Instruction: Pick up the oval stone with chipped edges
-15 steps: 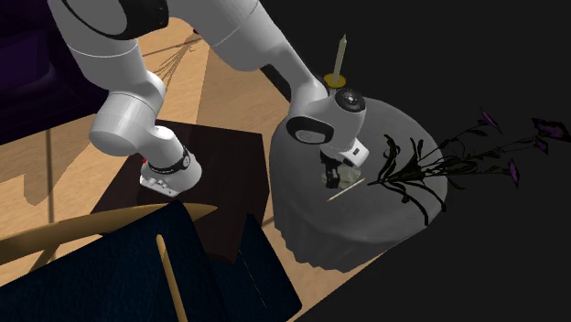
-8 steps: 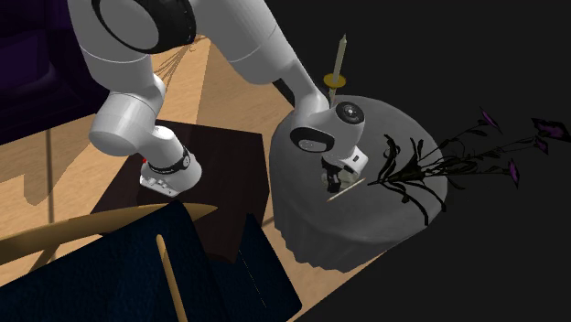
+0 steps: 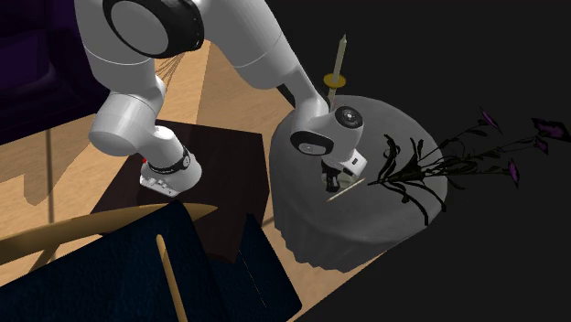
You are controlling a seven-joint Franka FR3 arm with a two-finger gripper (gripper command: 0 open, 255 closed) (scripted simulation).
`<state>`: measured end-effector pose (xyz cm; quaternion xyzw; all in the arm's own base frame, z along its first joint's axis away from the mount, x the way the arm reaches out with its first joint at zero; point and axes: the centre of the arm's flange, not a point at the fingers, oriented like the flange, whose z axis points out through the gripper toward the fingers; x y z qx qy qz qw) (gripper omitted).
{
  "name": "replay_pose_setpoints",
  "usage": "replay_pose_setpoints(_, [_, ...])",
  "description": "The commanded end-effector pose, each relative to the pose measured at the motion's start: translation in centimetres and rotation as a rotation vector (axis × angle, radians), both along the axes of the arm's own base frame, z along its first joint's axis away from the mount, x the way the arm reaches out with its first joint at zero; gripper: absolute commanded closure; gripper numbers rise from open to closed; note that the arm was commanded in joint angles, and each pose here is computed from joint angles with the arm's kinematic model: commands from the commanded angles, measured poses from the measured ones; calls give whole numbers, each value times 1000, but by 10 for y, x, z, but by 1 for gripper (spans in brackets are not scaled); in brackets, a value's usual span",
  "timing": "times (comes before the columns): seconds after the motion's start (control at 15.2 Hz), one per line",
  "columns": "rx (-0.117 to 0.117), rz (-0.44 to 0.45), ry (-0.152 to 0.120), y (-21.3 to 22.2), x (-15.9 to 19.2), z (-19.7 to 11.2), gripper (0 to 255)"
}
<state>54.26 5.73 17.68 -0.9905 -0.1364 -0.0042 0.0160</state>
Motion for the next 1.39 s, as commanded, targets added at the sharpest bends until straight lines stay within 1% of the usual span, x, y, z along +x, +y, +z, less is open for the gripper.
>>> replay_pose_setpoints(0.0, [0, 0, 0, 0, 0, 0, 255])
replay_pose_setpoints(0.26, [0, 0, 0, 0, 0, 0, 255])
replay_pose_setpoints(1.25, [0, 0, 0, 0, 0, 79, 255])
replay_pose_setpoints(1.32, [0, 0, 0, 0, 0, 80, 255])
